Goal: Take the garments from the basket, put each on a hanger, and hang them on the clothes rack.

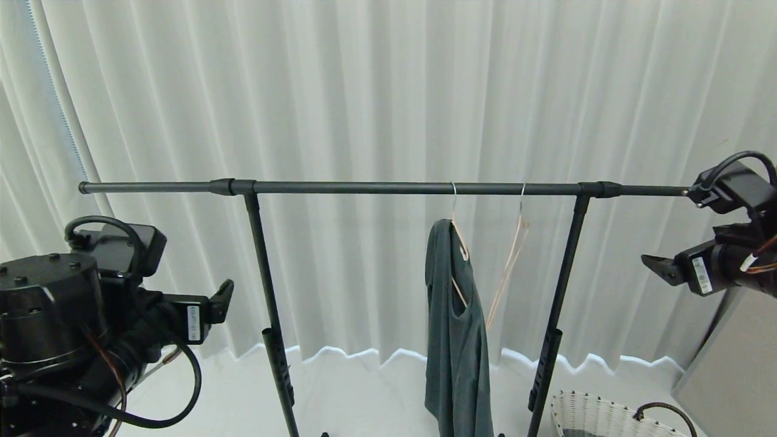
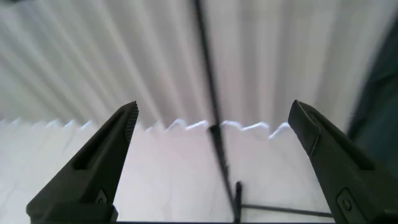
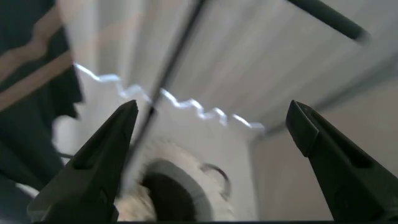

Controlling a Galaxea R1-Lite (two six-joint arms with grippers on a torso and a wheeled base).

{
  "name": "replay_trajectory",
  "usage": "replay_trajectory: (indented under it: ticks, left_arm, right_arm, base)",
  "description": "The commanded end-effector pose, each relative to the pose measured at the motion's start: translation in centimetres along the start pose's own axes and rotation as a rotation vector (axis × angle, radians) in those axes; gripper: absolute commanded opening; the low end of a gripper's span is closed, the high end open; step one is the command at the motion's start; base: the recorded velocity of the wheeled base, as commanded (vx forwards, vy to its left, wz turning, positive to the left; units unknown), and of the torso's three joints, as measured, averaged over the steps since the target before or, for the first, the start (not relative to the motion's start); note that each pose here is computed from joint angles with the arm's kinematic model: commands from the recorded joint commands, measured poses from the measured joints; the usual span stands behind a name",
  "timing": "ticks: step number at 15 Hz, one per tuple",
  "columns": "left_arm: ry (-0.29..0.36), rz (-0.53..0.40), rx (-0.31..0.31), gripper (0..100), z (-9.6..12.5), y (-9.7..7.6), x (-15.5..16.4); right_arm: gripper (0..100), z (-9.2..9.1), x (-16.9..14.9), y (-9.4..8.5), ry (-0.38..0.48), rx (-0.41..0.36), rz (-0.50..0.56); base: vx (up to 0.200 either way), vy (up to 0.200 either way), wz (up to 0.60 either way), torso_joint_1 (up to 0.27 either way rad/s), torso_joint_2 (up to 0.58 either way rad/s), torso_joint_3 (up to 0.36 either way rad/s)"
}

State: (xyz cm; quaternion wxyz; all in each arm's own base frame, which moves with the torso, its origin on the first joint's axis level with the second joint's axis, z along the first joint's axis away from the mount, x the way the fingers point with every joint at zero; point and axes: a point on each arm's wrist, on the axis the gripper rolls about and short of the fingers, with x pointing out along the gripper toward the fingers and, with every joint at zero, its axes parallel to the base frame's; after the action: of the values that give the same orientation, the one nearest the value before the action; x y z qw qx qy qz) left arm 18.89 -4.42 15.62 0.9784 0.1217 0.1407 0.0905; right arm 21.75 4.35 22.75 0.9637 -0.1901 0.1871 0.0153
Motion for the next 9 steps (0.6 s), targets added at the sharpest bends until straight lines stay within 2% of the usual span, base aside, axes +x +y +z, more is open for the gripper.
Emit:
replay_trajectory:
  ticks: [1, 4, 9]
  left_arm:
    - [0.036, 0.099, -0.023, 100, -0.8, 2.0, 0.3]
    - [0.064, 0.168, -0.027, 100, -1.5, 2.7, 0.1]
    - [0.115, 0.172, -0.007, 100, -3.5, 2.9, -1.0]
  right_arm:
    - [100, -0.8, -0.7, -1.3, -0.003, 0.014, -0.061]
    - [100, -2.0, -1.3, -2.5, 0.0, -0.007, -0.126]
    - [100, -3.0, -1.7, -2.5, -0.005, -0.028, -0.146]
  base:
    - [-0.2, 0.0, 0.0, 0.002, 0.0, 0.002]
    - [-0.2, 0.0, 0.0, 0.002, 0.01, 0.002]
    - [-0.2, 0.0, 0.0, 0.002, 0.0, 0.003]
